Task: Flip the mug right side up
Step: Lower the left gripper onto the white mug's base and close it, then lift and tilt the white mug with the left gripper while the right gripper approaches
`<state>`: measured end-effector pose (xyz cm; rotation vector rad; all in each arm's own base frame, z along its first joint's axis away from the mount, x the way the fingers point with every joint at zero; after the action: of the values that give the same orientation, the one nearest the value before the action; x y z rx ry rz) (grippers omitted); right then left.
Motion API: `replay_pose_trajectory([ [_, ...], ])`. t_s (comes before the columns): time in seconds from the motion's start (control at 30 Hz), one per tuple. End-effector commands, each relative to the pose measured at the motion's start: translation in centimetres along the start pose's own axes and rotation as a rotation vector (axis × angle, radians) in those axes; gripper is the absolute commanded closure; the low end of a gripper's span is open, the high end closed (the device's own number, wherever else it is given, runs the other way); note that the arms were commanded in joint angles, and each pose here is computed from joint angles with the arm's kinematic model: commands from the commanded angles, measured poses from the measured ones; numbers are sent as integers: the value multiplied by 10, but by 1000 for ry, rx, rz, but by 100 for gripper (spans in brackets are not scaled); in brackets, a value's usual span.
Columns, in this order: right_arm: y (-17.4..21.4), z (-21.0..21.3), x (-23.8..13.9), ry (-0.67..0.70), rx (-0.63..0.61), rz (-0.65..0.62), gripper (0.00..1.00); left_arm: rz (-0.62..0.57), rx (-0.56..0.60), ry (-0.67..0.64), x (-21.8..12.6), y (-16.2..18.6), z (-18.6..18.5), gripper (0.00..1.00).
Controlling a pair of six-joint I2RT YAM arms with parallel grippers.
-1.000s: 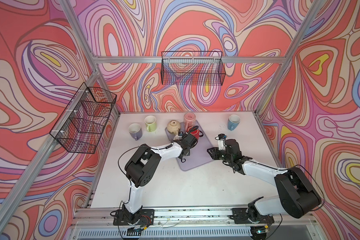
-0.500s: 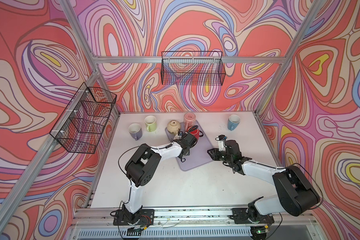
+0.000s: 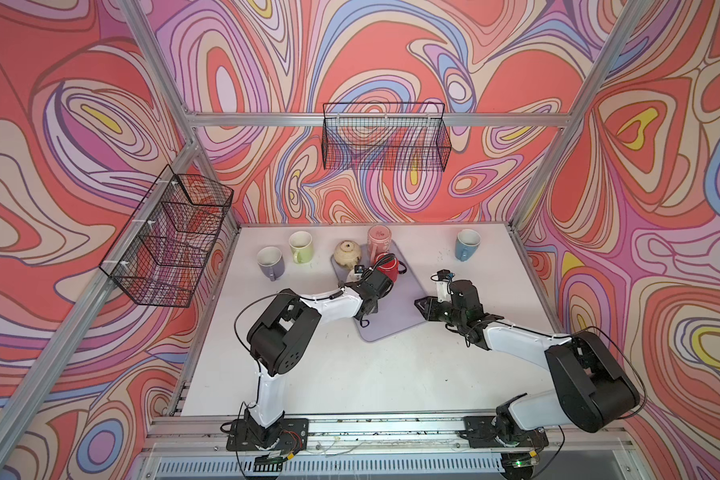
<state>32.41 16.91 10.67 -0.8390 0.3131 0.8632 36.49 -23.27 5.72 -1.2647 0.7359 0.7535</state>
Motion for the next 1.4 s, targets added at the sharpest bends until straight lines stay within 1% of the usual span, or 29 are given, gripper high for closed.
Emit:
replay_pose_trajectory([
  [0.0, 3, -6, -2, 17, 13, -2, 74, 17, 4, -28, -3, 6, 12, 80],
  [0.13, 3, -6, -3, 18, 20, -1, 74, 14, 11, -15, -5, 5, 11, 86],
  [0.23, 4, -7, -3, 21, 24, 0, 74, 10, 11, -6, -6, 6, 11, 89],
  [0.3, 4, -7, -3, 21, 28, -1, 74, 3, 11, 2, -7, 6, 11, 90],
  [0.4, 4, -6, -5, 20, 31, -4, 74, -1, 23, 49, -10, 5, 6, 93],
  [0.7, 4, -6, -11, 27, 40, -8, 74, -37, 49, 126, -27, 2, 5, 95],
  [0.73, 4, -6, -11, 28, 41, -9, 74, -69, 45, 151, -31, -5, 2, 95],
  [1.07, 1, 0, -23, 25, 43, -21, 74, -165, 86, 340, -68, -13, -6, 96],
  [1.2, 0, 2, -26, 19, 47, -26, 74, -205, 98, 417, -90, -17, -4, 96],
  [1.37, -1, 6, -30, 4, 51, -32, 74, -271, 110, 514, -127, -27, 0, 95],
])
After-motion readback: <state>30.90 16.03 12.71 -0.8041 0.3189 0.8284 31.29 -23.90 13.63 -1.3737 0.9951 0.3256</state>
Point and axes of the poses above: each gripper's point midway between its finger pads, its own x axis out along the fingers, its own z axis along the line the jaws close on, y = z × x, the point moved 3 cm from there along -x, back along the fingers, and after that the axes turned 12 degrees about x, right-handed, at the moved point
